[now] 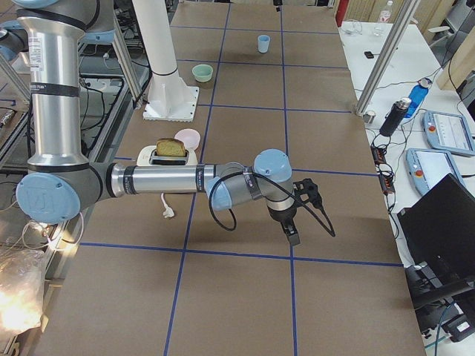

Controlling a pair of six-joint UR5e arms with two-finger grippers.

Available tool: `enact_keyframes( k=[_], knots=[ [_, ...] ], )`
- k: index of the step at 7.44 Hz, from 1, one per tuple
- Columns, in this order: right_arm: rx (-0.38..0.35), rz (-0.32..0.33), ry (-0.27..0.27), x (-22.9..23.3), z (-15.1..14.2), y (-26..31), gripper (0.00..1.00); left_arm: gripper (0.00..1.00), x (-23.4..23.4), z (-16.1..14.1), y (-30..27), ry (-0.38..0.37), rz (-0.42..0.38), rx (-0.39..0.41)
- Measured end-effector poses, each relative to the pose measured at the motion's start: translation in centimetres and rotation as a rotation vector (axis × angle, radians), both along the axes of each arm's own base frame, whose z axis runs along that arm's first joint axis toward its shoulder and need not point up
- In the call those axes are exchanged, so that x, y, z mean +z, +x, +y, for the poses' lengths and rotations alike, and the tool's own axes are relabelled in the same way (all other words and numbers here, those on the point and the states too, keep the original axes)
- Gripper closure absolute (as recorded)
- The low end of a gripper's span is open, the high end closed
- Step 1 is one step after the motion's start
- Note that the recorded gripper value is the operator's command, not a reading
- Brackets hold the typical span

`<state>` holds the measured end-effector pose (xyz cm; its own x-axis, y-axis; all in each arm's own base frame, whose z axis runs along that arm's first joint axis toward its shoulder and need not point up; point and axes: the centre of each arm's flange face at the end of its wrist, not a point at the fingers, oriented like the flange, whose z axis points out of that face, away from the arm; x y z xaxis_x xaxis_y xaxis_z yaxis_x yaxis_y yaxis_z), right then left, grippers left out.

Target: Stack blue cups with both arms

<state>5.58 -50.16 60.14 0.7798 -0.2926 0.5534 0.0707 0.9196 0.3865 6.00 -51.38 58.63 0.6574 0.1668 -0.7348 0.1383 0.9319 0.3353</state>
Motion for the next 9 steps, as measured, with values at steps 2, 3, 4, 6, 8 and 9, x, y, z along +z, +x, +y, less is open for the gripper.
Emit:
enact_keyframes(
  k=[2,3,4,6,8,9],
  knots=[
    [0.000,0.000,-0.003,0.3,0.2,0.0,0.00,0.02,-1.2,1.0,6.2,-0.078,0.020,-0.004],
    [0.000,0.000,-0.001,0.5,0.3,0.0,0.00,0.02,-1.9,1.6,8.8,-0.095,0.024,0.003],
    [0.000,0.000,0.003,0.7,0.5,0.0,0.00,0.02,-2.5,2.2,10.8,-0.102,0.028,0.016],
    [0.000,0.000,0.004,1.1,0.7,0.0,0.00,0.08,-3.1,3.1,13.3,-0.098,0.027,0.050],
    [0.000,0.000,0.003,1.2,0.7,0.0,0.00,0.60,-2.9,3.9,15.1,-0.084,0.008,0.079],
    [0.000,0.000,0.003,1.2,0.7,0.0,0.00,0.75,-2.8,4.2,15.4,-0.082,0.003,0.087]
  ],
)
